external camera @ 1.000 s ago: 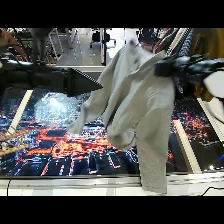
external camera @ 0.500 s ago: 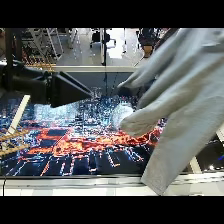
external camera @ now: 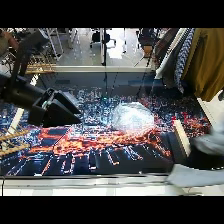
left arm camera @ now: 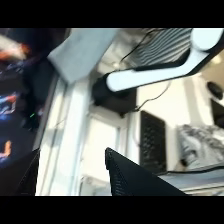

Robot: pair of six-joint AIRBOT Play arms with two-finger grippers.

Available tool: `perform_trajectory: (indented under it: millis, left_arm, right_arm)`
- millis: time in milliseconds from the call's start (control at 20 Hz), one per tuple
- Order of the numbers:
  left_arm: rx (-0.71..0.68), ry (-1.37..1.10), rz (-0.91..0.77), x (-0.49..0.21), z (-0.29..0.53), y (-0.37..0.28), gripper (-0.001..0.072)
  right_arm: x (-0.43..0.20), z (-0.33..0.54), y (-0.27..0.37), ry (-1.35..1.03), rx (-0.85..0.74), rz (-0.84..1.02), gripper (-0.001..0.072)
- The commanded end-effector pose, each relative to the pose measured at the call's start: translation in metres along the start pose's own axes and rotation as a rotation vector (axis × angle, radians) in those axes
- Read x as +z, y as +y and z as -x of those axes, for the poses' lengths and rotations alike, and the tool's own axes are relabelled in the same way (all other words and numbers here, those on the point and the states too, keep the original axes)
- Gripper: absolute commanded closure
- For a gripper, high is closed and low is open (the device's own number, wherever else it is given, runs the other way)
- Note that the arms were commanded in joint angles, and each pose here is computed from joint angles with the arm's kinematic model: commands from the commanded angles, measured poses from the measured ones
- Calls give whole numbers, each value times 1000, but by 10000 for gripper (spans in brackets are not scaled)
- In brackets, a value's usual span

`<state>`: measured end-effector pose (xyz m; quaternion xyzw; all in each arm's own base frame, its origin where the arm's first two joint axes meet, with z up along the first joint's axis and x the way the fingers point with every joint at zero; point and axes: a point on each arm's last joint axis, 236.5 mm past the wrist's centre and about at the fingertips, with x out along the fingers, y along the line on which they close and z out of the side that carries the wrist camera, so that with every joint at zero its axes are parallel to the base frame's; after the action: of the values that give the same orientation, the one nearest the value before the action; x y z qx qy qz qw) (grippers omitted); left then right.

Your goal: Fold the clothes and pants, and hang the long-sleeved shirts on hangers.

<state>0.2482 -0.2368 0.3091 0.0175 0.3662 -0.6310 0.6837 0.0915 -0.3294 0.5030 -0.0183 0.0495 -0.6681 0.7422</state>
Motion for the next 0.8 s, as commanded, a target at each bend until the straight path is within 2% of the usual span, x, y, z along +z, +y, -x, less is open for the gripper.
perform_trajectory:
  millis: [0,200,300,550,750]
  left_arm:
    - [197,128,42,-31,7,45,273]
    - [469,276,130,-69,34,102,273]
    - [534,317,158,-81,43,115,272]
    - [535,288,323,-86,37,115,273]
    - [427,237,302,-71,22,97,273]
  right_arm:
    - [19,-11,-77,-73,-227,-41,681]
    - [5,-43,-112,-54,-315,-63,681]
    - [7,-54,-123,-85,-331,-80,681]
    - [30,-66,-146,-232,-334,-186,680]
    - [-19,-86,-155,-73,-376,-192,677]
